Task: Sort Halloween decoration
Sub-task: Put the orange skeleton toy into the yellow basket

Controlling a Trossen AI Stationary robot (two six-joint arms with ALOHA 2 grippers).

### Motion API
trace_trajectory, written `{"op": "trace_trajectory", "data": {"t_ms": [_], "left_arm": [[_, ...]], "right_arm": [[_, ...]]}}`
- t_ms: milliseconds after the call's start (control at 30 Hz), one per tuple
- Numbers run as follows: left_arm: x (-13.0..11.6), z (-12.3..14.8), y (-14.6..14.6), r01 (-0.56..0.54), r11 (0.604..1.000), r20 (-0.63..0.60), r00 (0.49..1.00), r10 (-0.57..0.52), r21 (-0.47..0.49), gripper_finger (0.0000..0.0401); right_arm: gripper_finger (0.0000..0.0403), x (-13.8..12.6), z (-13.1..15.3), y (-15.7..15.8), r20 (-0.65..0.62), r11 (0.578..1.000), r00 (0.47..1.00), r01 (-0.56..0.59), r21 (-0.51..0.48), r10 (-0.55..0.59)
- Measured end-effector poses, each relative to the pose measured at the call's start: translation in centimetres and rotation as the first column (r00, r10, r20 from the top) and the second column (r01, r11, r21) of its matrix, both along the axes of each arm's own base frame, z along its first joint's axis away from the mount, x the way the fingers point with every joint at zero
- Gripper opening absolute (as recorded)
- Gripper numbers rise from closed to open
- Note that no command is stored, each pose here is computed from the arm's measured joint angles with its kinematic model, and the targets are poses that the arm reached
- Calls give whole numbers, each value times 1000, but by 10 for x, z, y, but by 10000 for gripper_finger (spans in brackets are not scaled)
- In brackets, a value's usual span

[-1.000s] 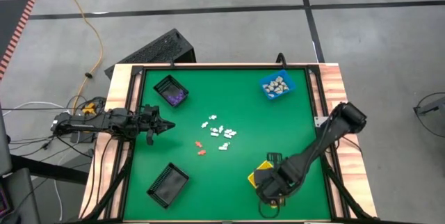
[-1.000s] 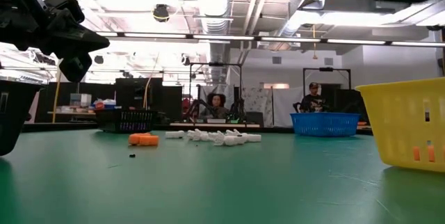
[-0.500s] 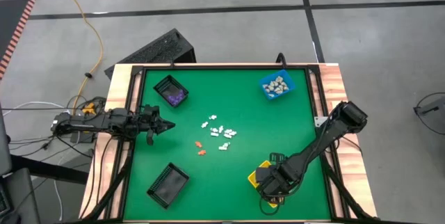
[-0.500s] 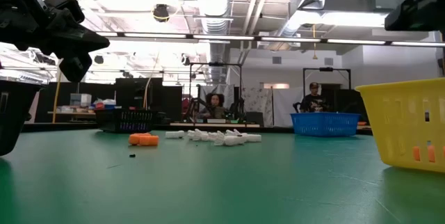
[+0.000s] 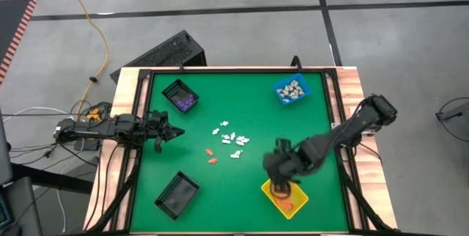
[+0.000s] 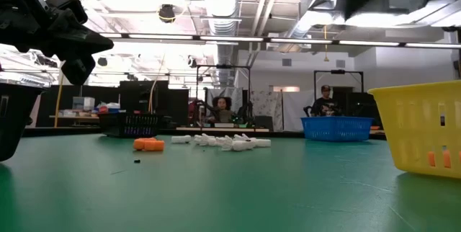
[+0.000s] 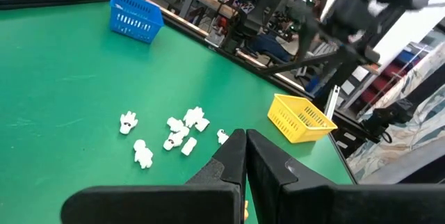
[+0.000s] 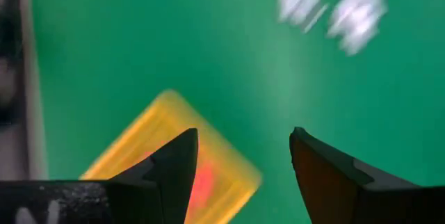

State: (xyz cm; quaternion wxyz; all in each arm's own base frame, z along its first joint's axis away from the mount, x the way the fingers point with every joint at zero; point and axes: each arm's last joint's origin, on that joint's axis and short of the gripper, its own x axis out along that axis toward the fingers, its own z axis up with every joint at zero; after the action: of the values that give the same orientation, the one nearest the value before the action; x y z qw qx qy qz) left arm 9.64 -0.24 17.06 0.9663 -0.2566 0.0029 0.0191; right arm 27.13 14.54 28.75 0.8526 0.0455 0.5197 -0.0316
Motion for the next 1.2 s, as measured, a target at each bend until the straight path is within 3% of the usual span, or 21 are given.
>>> {"op": "trace_trajectory", "data": {"t_ms": [100,267,367,467,700,833,1200], "left_arm": [[0,0,0,0,1000,0,1000,0,0,0],[0,0,0,0,1000,0,1000,0,0,0],[0,0,0,0,1000,0,1000,0,0,0],[0,0,0,0,1000,0,1000,0,0,0],[0,0,0,0,1000,0,1000,0,0,0],[0,0,0,-1,1000,0,1000,1,0,0],[0,0,0,-5,1000,0,1000,5,0,0]], "right_arm": [[248,18,11,-22,174,992,984,52,-111,-32],[248,67,19,-53,438,984,899,97,-148,-22],[248,94,16,-65,551,988,834,64,-139,23],[248,113,14,-78,630,998,775,-14,-64,51],[248,146,-20,-118,646,991,763,-88,100,3],[248,158,-38,-120,647,976,762,-146,162,7],[248,154,-66,-102,506,974,848,-216,63,155]]}}
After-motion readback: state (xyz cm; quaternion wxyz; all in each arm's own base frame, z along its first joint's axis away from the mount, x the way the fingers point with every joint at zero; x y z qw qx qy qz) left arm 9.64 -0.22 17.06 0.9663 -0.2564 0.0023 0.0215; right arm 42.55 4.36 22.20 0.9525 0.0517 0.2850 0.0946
